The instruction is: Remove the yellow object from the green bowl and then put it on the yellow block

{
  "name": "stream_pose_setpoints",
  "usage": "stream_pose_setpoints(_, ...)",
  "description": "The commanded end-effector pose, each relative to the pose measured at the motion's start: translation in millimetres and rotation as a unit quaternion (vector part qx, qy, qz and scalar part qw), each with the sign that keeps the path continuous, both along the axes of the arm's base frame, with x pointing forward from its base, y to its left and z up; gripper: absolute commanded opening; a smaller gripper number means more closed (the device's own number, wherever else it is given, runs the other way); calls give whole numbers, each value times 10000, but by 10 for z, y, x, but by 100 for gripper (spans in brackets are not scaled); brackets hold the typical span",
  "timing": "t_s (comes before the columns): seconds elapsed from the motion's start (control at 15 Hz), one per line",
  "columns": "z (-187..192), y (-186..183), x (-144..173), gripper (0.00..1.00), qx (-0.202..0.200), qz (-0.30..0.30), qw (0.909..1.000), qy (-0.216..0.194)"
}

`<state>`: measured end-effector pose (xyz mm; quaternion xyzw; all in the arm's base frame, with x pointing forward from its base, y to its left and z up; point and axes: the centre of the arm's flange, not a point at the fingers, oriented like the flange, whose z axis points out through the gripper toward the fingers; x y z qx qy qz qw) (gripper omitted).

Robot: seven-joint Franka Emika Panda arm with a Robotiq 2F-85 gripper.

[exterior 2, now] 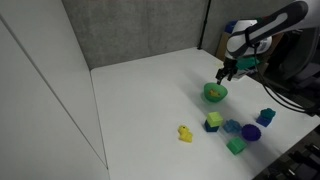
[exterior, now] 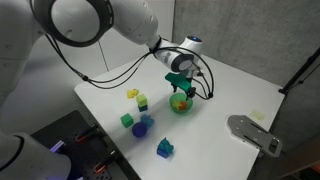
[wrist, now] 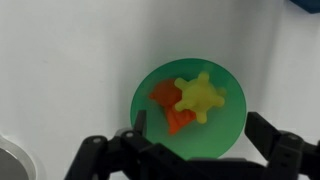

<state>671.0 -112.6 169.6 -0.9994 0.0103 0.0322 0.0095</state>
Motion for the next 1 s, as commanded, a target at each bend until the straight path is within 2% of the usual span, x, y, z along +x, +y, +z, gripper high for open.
stream_pose_setpoints(0.0,-205,-42,280,100,29,-272,9996,82)
stream_pose_setpoints(0.73,-737,83,304,100,161,-525,9966,608)
stream_pose_setpoints(0.93,-844,100,287,100,151,-522,9965,630)
